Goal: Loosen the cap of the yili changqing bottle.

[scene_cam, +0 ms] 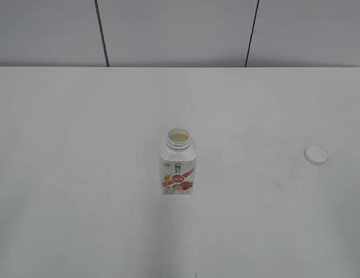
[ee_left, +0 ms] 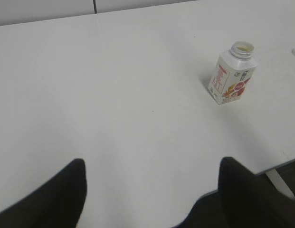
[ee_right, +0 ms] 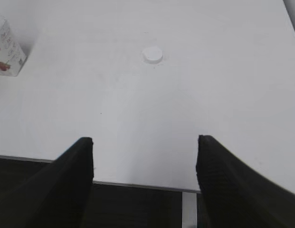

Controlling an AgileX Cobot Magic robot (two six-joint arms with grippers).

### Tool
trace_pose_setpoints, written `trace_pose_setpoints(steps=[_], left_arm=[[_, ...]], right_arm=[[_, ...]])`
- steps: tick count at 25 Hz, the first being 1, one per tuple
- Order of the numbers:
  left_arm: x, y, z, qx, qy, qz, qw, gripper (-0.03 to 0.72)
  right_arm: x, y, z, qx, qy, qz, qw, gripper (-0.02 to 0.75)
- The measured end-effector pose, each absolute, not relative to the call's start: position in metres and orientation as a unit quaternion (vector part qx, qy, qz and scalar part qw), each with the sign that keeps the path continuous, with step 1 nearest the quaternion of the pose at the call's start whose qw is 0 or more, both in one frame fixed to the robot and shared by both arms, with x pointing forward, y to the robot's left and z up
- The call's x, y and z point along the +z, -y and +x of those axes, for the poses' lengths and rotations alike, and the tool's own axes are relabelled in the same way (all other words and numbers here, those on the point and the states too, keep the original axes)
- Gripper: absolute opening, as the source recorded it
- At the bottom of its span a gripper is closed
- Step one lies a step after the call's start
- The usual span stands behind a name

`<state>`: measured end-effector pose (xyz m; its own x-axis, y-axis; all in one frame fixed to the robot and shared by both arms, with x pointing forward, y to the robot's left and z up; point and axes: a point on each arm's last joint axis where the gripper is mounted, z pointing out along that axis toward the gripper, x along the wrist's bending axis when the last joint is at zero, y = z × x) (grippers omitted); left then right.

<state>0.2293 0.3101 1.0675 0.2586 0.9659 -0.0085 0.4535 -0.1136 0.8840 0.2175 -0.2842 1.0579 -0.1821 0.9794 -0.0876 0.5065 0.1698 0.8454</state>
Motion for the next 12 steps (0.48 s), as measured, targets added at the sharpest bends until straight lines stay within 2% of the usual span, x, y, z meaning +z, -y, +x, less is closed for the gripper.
trace_pose_setpoints(steps=[12], left_arm=[[1.057,-0.305,0.232,0.307,-0.509,0.676,0.435,0.523]], right_arm=[[1.053,0.287,0.229,0.355,-0.669,0.54,0.367,0.534]])
